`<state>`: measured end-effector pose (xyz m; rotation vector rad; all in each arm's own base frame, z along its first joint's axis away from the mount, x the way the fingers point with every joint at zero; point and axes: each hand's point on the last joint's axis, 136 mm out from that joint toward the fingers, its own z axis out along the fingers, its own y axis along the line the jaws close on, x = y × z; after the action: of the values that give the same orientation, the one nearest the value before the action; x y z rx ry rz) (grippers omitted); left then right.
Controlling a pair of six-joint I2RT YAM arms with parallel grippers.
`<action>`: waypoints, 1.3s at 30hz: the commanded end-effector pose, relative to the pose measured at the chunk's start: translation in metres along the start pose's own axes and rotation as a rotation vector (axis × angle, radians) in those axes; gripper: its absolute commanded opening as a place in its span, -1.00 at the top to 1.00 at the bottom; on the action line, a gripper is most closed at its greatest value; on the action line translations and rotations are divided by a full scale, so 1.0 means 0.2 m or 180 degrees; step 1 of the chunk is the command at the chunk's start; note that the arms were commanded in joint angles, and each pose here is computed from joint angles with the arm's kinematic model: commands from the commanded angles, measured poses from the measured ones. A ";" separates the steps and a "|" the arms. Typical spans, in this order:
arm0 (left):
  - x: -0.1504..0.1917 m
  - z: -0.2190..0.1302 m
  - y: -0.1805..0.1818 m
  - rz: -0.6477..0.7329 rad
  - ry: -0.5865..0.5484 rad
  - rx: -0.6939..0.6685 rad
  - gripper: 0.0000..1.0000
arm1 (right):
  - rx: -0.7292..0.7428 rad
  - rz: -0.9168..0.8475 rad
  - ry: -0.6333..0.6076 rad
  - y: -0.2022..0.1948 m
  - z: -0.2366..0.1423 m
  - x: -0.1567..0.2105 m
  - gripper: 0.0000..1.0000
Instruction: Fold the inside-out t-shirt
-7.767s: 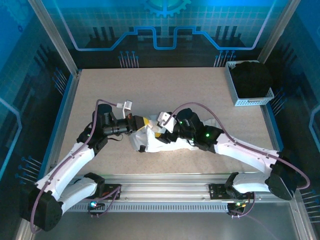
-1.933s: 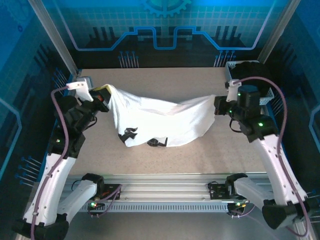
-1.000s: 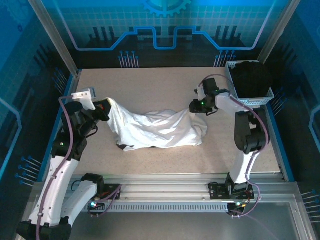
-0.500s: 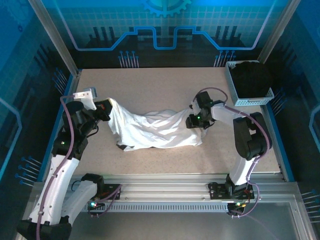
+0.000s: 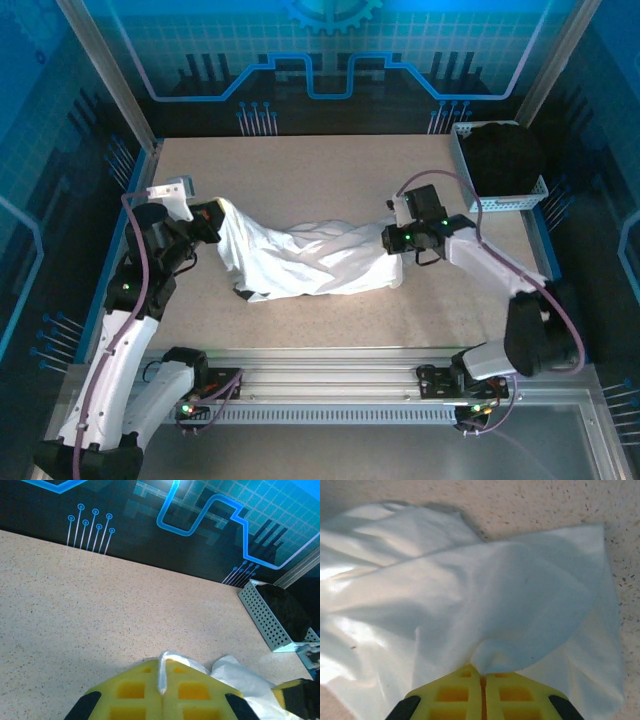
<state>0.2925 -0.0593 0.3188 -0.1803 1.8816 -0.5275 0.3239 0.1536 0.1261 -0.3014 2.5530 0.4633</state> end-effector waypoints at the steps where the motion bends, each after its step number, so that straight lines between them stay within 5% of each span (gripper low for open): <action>1: -0.03 -0.04 0.02 0.0123 -0.0054 -0.0106 1.00 | -0.0123 -0.0045 0.0023 0.07 -0.06 0.12 0.83; 7: -0.04 -0.08 0.07 0.0329 -0.0007 -0.0317 1.00 | -0.0295 0.0187 0.0320 0.13 -0.05 0.49 0.65; 11: -0.02 -0.07 0.07 0.0342 0.0002 -0.0304 1.00 | 0.0012 0.0491 0.0520 0.02 0.00 0.67 0.37; 22: 0.01 -0.05 0.06 0.0342 0.0035 -0.0196 1.00 | -0.0269 0.0734 0.0189 0.03 -0.02 0.49 -0.02; 28: 0.02 -0.03 0.06 0.0351 0.0059 -0.0188 1.00 | -0.0454 0.0755 0.0210 0.06 -0.01 0.47 0.06; 39: 0.02 -0.03 0.06 0.0344 0.0069 -0.0170 1.00 | -0.0461 0.0690 0.0209 0.06 -0.03 0.46 0.72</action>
<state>0.2859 -0.0491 0.3098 -0.1324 1.9295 -0.4096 0.2323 0.1506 0.0672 -0.0799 2.6850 0.7111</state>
